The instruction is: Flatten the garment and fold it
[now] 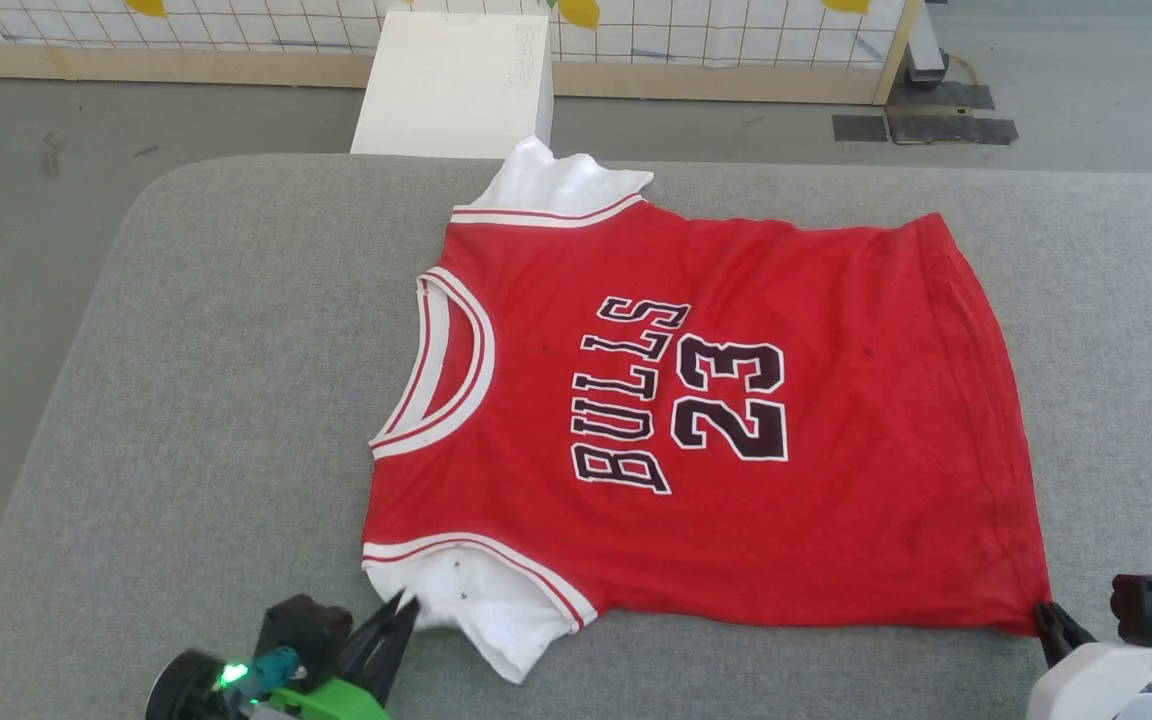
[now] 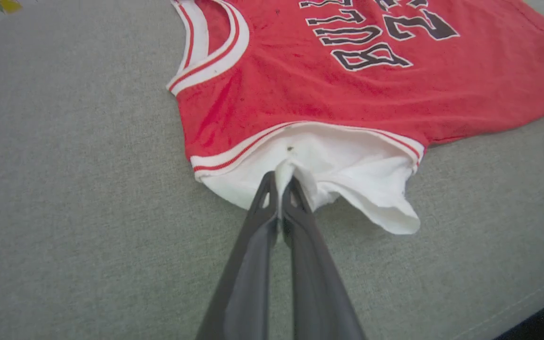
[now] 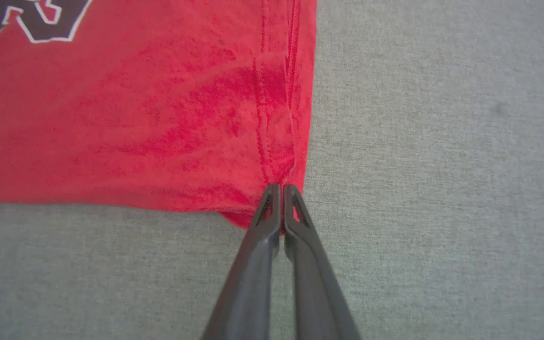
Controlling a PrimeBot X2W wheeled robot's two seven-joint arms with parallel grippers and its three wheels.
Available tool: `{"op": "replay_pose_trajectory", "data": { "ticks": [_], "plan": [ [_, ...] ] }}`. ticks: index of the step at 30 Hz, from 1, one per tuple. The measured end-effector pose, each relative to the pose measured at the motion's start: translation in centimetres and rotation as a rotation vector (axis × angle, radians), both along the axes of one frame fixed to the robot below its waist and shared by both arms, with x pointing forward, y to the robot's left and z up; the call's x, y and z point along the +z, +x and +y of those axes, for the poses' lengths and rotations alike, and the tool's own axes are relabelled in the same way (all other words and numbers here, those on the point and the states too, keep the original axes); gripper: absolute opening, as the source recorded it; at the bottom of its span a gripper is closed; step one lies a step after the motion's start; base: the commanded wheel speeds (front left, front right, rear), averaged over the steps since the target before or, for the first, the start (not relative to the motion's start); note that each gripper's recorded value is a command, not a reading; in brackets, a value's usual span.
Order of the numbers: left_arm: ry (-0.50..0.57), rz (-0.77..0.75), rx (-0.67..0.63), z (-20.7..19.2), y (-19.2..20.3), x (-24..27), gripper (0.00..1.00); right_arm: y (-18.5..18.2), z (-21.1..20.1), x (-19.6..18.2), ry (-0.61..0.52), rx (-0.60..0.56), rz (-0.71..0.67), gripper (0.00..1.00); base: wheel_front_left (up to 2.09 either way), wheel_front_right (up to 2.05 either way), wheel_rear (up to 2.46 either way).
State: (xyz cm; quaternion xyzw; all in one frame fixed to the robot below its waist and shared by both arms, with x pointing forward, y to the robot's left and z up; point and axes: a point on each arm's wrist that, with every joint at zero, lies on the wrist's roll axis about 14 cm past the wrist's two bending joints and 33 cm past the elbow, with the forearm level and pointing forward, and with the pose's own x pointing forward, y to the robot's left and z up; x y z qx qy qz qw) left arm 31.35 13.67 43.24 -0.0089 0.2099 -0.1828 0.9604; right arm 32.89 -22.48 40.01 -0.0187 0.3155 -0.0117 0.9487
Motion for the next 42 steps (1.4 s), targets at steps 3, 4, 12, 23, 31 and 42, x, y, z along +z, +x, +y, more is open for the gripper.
{"op": "replay_pose_trajectory", "data": {
  "ticks": [3,4,12,23,31,42],
  "plan": [
    [0.033,-0.129,-0.009,-0.4,1.6,1.4,0.0,0.5,0.6,0.6,0.015,0.007,-0.069,0.0,0.0,0.0,0.0],
    [0.047,-0.165,-0.016,-0.5,2.2,1.9,0.0,0.7,0.7,0.8,0.016,0.009,-0.089,0.0,0.0,0.0,0.0],
    [0.074,-0.343,-0.072,-1.9,8.0,5.6,0.0,4.4,1.6,3.1,0.01,0.055,-0.2,0.0,0.0,0.0,0.0],
    [0.123,-0.359,-0.181,-2.1,16.2,7.6,0.0,10.8,1.0,4.4,-0.06,0.118,-0.189,0.0,0.0,0.0,0.0],
    [0.138,-0.148,-0.174,-1.0,19.5,2.9,0.0,13.4,-0.4,1.7,-0.088,0.103,-0.055,0.0,0.0,0.0,0.0],
    [0.068,0.435,-0.043,2.0,17.5,-6.8,0.0,13.4,-1.0,-2.4,-0.066,0.085,0.222,0.0,0.0,0.0,0.0]
  ]
}}
